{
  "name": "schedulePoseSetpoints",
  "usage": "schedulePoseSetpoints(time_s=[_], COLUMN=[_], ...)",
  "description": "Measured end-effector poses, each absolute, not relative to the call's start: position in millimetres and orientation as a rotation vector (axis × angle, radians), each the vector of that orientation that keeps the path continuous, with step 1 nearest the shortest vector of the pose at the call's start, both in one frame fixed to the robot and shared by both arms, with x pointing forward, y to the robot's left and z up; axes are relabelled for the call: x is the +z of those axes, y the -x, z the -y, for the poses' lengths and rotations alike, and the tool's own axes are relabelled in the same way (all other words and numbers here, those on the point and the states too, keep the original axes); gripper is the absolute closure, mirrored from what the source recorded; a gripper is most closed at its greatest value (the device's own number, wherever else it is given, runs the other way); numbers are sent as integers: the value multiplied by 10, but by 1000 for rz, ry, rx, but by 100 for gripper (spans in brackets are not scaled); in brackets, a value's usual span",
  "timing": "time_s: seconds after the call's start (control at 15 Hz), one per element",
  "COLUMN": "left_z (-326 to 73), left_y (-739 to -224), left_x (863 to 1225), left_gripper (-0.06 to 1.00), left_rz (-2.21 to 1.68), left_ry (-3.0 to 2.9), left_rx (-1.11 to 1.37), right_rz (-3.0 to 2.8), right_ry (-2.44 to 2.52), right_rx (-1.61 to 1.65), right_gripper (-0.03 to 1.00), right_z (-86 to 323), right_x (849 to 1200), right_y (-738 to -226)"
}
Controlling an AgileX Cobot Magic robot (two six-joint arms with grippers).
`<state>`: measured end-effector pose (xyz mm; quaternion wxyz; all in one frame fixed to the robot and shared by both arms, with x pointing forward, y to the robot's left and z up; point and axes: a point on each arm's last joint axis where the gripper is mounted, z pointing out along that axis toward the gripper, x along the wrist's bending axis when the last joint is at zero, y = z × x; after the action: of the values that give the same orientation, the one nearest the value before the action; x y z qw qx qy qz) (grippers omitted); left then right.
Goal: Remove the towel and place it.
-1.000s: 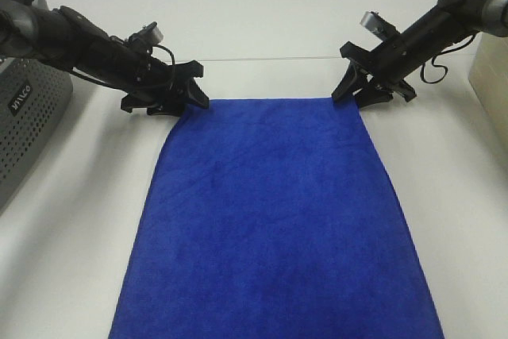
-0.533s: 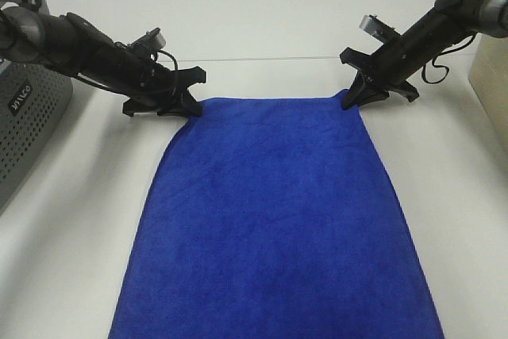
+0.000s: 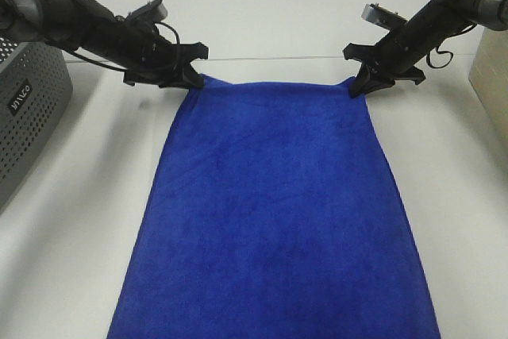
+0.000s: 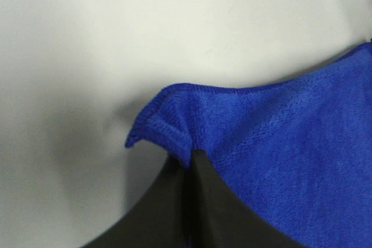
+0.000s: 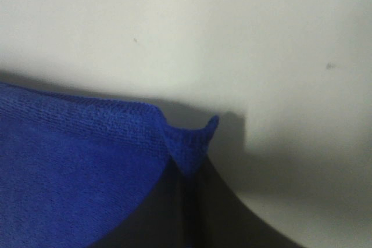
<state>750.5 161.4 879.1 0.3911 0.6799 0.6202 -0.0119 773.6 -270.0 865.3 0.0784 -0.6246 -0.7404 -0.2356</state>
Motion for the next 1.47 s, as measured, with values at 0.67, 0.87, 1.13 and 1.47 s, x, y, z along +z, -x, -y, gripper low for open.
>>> schedulePoseSetpoints(time_s=[0.67, 0.87, 1.13, 1.47], left_z=[-1737, -1733, -1735, -1760], left_y=[-7823, -7911, -8008, -8023], left_x=[8969, 8847, 8814, 8613], left_gripper=[94, 94, 94, 94], left_rz=[-1479, -1470, -1455, -1468], left_ry=[-1652, -1648, -1617, -1631], left_rx=[403, 432, 478, 512], right_rz=[2409, 2417, 2394, 2378], right_ry=[1855, 1890, 1902, 1932], right_rx=[-1254, -1300, -1269, -1297], right_gripper=[95, 95, 95, 95], right_z=[2674, 2692, 2692, 2701], right_x=[9061, 9047, 8683, 8531], right_y=[-8105, -8146, -8165, -8193])
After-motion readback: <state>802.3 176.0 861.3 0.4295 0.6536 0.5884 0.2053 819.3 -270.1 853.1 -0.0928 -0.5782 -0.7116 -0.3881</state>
